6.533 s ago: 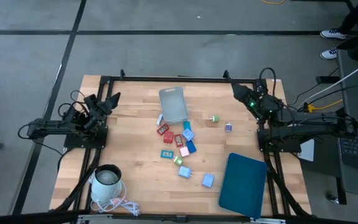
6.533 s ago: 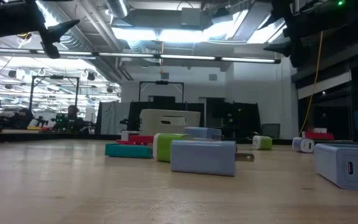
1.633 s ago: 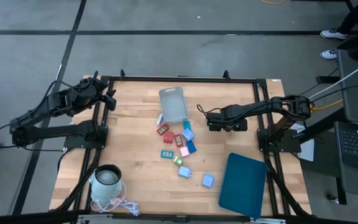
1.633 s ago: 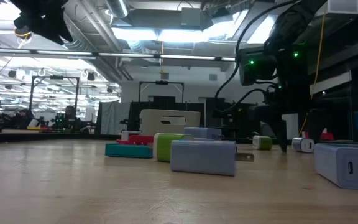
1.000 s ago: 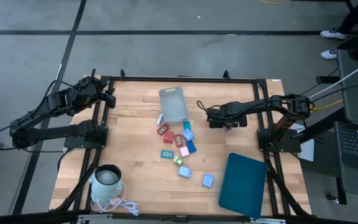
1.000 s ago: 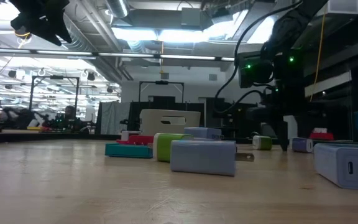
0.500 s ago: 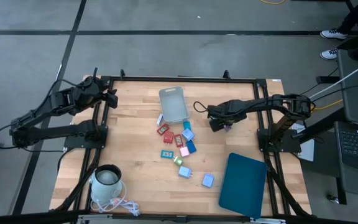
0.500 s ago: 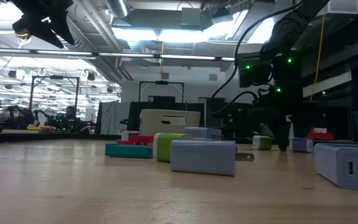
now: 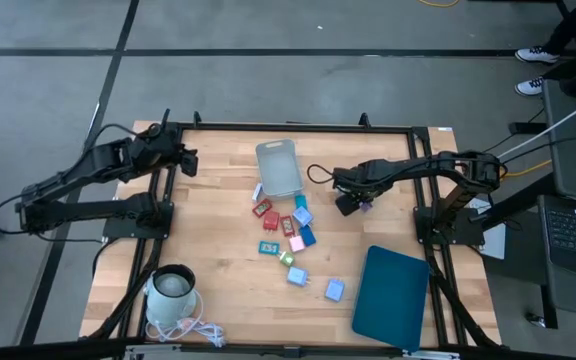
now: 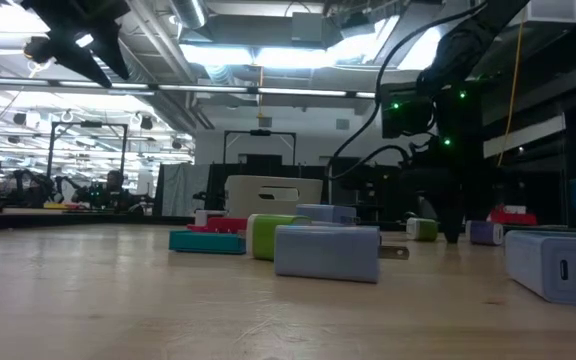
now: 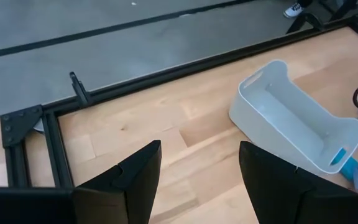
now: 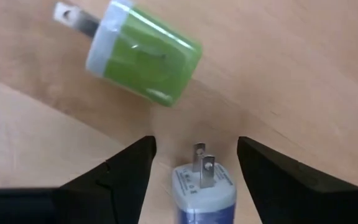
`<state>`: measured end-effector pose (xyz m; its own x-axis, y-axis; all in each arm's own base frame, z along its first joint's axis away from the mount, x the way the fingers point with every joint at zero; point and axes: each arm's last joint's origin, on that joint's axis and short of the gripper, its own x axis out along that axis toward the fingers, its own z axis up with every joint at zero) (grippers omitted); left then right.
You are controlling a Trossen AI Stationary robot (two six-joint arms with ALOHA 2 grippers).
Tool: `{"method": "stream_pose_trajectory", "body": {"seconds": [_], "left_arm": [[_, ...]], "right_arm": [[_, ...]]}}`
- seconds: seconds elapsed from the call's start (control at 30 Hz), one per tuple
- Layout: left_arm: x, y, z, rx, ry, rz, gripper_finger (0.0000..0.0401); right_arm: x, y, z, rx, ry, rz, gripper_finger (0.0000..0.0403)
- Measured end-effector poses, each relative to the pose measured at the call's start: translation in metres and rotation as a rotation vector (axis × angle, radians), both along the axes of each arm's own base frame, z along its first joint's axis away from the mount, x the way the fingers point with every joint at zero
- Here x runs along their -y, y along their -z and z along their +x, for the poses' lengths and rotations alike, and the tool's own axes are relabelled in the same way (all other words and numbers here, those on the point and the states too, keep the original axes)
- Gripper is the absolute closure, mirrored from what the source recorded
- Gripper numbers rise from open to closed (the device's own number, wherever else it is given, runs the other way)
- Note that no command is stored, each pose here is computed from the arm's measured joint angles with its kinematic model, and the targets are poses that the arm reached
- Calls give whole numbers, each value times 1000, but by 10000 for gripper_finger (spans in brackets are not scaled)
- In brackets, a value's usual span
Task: Pick & Place Office items
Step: Put the violet charger adapter into the blue bin
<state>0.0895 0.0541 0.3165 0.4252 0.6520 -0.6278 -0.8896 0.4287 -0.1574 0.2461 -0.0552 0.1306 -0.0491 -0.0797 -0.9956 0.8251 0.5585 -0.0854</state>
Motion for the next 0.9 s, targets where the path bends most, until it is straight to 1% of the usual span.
{"method": "stream_pose_trajectory", "body": {"seconds": [0.07,0.37,0.8,0.9], "left_arm": [[0,1,2,2,4,-14,189],[-3,3,8,1,5,-41,189],[-4,2,10,-2,16,-29,189],[-4,2,10,-2,16,-29,189]], "right_arm": [[0,0,-1,-8,-18,5,157],[-1,-1,-7,-73,-13,44,158],[-2,-1,-11,-107,-5,82,158],[-2,-1,-12,-114,-1,88,169]]}}
